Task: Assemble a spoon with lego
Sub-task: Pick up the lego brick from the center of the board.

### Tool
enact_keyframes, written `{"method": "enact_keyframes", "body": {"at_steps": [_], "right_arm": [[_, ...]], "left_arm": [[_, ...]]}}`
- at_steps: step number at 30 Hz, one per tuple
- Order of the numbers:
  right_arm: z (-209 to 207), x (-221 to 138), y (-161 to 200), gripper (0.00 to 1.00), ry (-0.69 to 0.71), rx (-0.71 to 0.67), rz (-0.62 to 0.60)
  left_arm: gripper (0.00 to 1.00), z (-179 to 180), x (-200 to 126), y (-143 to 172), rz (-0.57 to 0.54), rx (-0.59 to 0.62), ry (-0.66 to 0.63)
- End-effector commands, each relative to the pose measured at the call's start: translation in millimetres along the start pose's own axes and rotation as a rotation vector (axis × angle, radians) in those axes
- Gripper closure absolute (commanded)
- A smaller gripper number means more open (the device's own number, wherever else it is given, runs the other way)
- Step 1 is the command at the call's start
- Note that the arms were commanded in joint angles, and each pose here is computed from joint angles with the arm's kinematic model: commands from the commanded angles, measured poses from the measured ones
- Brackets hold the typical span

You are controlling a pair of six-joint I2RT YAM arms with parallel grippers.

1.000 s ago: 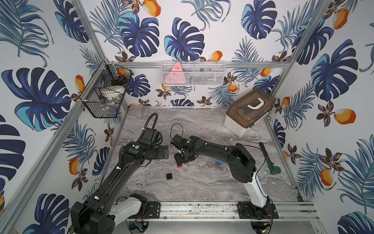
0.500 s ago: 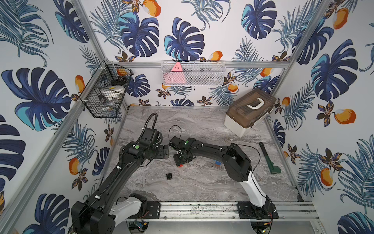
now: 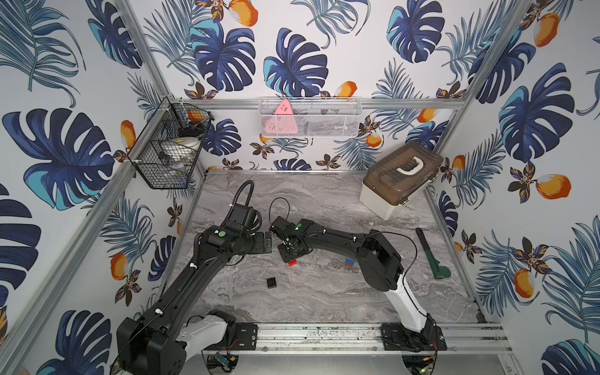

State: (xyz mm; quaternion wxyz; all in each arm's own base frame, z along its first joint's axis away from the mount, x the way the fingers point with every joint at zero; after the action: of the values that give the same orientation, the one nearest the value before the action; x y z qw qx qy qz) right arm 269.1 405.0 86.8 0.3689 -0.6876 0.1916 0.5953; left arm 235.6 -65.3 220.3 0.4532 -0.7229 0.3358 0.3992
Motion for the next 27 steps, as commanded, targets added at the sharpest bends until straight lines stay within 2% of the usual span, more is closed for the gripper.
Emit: {"method": "enact_keyframes", "body": {"at_steps": [1, 11, 14, 20, 27], "right_arm": [[-1.2, -1.1, 1.6, 0.58, 0.020, -0.025, 0.010], [-2.5, 0.3, 4.6, 0.68, 0.031, -0.039, 0.029], [-2.5, -0.8, 5.2, 0.74, 0.032, -0.045, 0.030], [-3.2, -4.8, 4.7, 0.61, 0.038, -0.051, 0.027], [-2.9, -3.6, 6.2, 0.60, 0.040, -0.051, 0.033]], "left_arm": [[0.01, -2.3, -1.1, -3.3, -0.015, -0.015, 0.014], [0.01, -2.6, 0.0, -3.4, -0.009, -0.013, 0.014], [0.01, -2.7, 0.5, -2.9, -0.007, -0.013, 0.015], [0.01, -3.1, 1.3, -2.5, -0.003, -0.016, 0.018], [0.01, -2.5, 0.6, -2.1, -0.004, -0.017, 0.017]]}}
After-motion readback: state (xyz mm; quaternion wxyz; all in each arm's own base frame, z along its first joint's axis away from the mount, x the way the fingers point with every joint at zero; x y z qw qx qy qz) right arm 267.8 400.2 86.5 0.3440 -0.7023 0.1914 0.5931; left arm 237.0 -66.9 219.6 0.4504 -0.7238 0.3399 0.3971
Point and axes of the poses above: each gripper's point midway between its finger pads, its own x axis out along the fingers, its own z axis along the line the jaws close on, y = z × x, the point moved 6 cm from there along -x, back along the fingers, and after that the axes turned 14 degrees about -x, right-handed, at the moved point
